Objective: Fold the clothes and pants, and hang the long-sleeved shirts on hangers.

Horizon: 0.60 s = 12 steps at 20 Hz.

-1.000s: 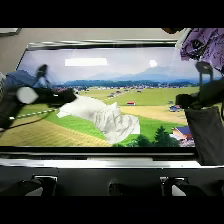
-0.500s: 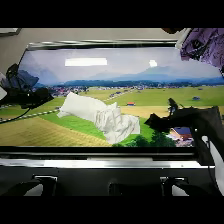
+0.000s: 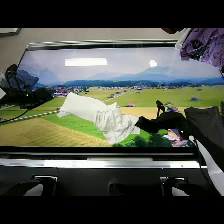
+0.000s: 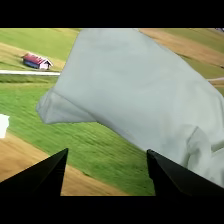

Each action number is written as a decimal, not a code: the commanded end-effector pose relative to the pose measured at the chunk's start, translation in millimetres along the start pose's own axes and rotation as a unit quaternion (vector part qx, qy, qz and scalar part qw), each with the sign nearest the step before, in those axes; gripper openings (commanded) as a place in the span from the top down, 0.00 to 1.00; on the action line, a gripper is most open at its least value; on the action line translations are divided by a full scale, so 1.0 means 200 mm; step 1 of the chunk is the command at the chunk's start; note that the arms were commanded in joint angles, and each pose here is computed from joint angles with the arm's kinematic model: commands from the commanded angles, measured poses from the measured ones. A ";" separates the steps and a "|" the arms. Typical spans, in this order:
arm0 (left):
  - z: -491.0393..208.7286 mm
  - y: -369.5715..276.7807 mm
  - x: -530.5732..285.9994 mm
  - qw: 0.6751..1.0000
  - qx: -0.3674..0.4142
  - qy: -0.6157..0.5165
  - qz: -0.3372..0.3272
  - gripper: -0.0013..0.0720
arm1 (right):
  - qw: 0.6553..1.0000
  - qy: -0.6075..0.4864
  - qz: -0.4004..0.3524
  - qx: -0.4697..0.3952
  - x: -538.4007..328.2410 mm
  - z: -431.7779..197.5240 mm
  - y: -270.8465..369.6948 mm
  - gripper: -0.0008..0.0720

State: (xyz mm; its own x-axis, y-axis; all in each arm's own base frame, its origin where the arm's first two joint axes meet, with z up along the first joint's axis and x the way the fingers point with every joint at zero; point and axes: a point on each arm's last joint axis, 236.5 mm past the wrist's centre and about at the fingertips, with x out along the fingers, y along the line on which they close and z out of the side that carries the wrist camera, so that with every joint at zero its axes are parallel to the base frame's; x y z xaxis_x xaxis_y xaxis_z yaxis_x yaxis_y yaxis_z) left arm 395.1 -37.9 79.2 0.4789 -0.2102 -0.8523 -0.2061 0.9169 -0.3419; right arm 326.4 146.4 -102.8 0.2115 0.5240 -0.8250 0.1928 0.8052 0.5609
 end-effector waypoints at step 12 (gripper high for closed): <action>-0.16 0.33 0.58 0.987 -0.149 0.060 -0.016 0.07 | 0.999 0.040 -0.002 0.005 0.03 -0.09 -0.01 0.94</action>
State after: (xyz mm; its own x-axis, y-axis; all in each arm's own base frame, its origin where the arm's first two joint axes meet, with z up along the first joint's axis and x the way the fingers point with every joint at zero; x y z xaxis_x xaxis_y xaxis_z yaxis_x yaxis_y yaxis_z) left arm 400.6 -12.6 -22.2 0.3787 -0.2647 -0.8868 -0.3968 0.8192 -0.4140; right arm 313.0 151.5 -109.9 0.1486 0.5391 -0.8291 0.2081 0.8026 0.5591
